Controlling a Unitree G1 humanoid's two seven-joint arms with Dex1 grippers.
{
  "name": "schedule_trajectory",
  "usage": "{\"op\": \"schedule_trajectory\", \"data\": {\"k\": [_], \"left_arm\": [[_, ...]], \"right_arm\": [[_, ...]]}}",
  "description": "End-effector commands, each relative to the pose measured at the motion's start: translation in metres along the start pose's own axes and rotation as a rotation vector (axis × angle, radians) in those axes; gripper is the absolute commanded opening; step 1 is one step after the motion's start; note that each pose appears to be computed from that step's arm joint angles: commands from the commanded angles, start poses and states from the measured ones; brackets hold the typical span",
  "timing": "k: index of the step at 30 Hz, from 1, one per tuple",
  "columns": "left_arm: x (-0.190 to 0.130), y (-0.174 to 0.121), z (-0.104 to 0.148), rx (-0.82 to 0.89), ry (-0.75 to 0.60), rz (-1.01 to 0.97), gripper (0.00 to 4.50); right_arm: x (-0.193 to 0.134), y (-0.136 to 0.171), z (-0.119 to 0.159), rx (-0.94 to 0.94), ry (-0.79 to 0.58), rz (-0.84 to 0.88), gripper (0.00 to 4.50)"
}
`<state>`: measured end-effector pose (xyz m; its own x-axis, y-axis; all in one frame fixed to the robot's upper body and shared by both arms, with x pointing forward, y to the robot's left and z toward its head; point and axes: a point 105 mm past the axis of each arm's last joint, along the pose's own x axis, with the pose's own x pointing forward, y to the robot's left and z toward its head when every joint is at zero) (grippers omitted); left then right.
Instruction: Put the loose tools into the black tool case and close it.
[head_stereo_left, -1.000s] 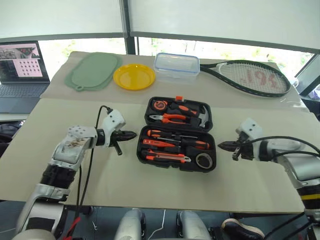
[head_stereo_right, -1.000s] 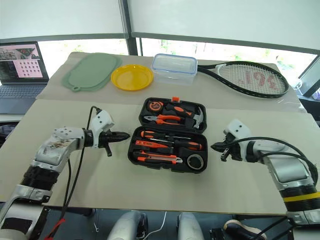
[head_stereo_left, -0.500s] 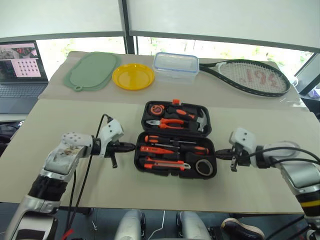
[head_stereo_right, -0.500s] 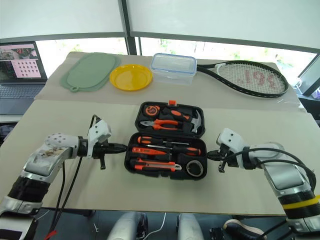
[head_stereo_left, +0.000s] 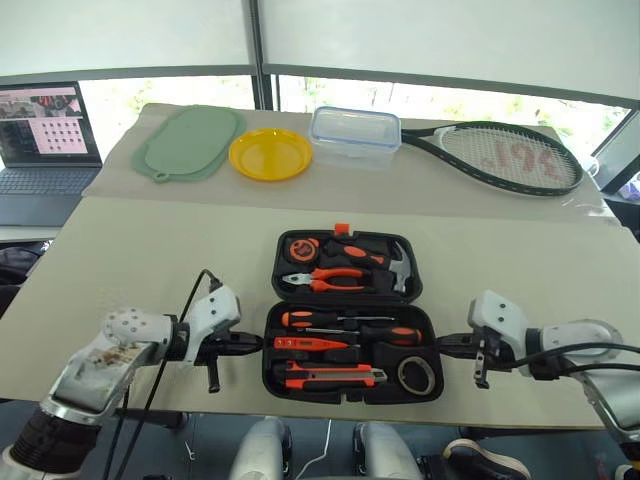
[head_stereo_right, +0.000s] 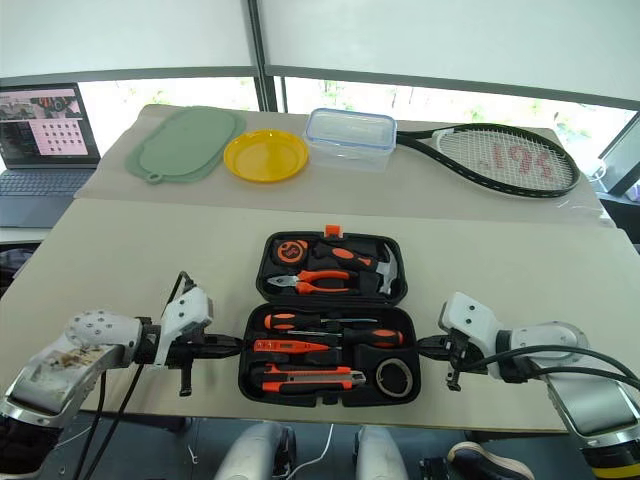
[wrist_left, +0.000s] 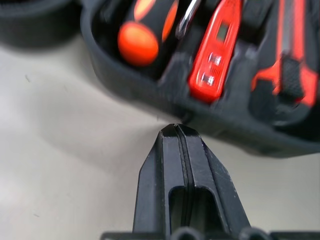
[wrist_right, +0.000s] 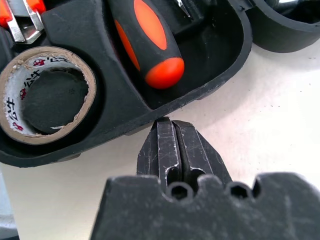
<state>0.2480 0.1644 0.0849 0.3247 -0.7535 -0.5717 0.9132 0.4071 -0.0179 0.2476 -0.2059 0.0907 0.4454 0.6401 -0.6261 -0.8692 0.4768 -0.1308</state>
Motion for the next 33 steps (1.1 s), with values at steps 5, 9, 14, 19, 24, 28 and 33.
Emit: {"op": "schedule_trajectory", "data": {"k": [5, 9, 14, 19, 24, 28, 33], "left_arm": [[-0.032, 0.056, 0.019, -0.426, -0.114, 0.196, 1.83], [-0.023, 0.076, 0.049, -0.595, -0.212, 0.198, 2.21], [-0.005, 0.082, 0.076, -0.656, -0.26, 0.166, 2.21], [0.01, 0.084, 0.073, -0.629, -0.211, 0.189, 2.21], [0.017, 0.083, 0.07, -0.6, -0.192, 0.192, 1.7], [0.019, 0.081, 0.069, -0.593, -0.185, 0.184, 0.39], [0.02, 0.075, 0.07, -0.586, -0.18, 0.165, 0.0]], "right_arm": [[-0.032, -0.052, 0.023, 0.147, -0.072, -0.202, 2.42], [-0.025, -0.074, 0.044, 0.318, -0.152, -0.232, 2.74], [-0.008, -0.079, 0.064, 0.424, -0.187, -0.174, 2.74], [0.009, -0.084, 0.062, 0.455, -0.149, -0.176, 2.74], [0.023, -0.086, 0.058, 0.458, -0.125, -0.178, 2.06], [0.029, -0.082, 0.055, 0.452, -0.113, -0.158, 0.68], [0.029, -0.077, 0.058, 0.447, -0.117, -0.135, 0.07]]}}
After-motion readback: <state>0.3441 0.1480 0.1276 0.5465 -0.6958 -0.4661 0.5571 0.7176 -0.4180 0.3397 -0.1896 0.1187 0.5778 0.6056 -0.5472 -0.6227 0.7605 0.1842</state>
